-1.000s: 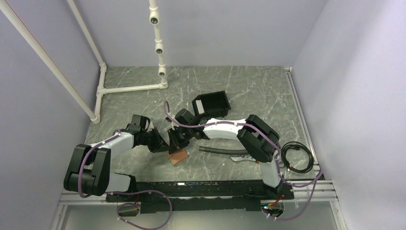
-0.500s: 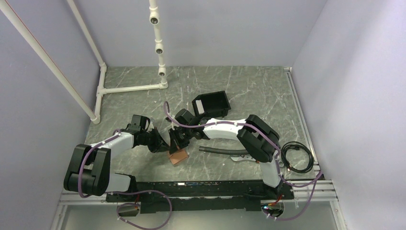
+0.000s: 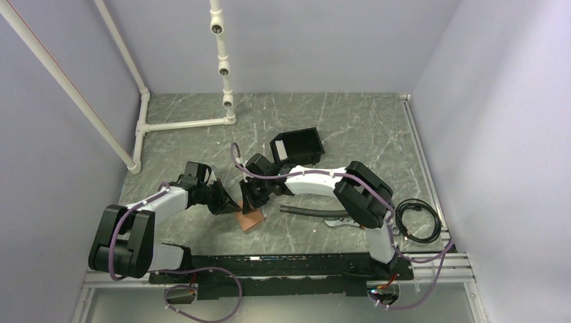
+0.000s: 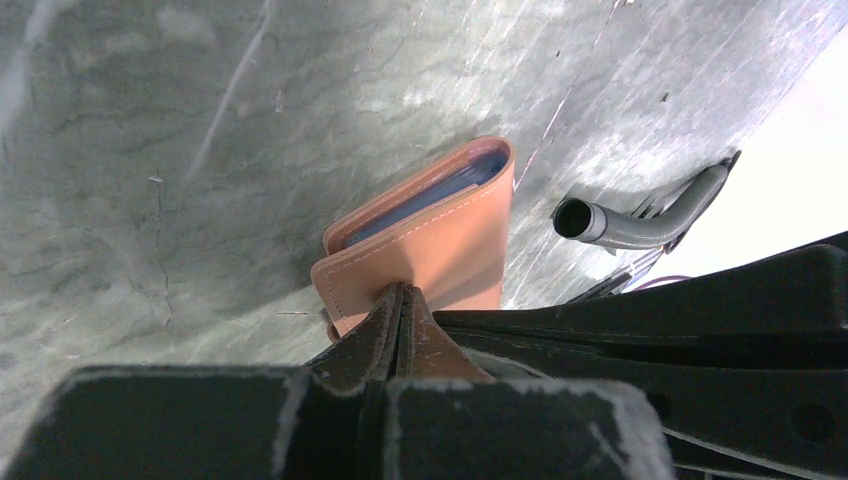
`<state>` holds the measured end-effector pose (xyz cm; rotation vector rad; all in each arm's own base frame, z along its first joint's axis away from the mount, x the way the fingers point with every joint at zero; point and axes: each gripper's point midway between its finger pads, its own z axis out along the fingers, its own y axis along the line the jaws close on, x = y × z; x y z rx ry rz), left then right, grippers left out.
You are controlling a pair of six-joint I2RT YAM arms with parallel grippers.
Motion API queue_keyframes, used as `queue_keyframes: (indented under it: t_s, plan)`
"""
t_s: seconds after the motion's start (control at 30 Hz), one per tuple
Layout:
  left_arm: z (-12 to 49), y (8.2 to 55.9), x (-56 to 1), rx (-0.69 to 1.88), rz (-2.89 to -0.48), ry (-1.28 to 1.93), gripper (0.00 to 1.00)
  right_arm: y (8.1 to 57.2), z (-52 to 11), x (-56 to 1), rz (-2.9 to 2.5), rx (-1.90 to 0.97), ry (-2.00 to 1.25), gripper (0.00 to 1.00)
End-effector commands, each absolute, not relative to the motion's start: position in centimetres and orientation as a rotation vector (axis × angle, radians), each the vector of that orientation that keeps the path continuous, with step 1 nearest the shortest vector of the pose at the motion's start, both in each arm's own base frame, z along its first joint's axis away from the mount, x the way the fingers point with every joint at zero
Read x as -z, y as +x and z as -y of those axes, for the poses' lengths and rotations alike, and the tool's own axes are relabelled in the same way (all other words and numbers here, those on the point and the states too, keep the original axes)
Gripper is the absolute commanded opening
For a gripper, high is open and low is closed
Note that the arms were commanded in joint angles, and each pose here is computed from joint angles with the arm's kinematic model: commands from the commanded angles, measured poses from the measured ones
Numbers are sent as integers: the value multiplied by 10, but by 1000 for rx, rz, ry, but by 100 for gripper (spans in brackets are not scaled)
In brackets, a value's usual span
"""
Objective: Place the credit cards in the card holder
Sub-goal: Close the card holder at the center of the board.
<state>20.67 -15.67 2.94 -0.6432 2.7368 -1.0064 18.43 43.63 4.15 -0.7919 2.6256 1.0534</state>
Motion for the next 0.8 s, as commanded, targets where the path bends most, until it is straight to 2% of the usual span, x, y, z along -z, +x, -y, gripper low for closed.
queue_keyframes:
  t_s: [0.0,0.3,0.77]
  plan:
    - [144,196,-11,884,-2789,-652,0,202,-442,-64,-2538,-1010,-788,0]
    - [144,196,-11,883,-2794,-643,0,205,-440,-56,-2563,-960,-780,0]
    - [144,196,-12,886,-2788,-641,0,205,-421,-6,-2689,-723,-777,0]
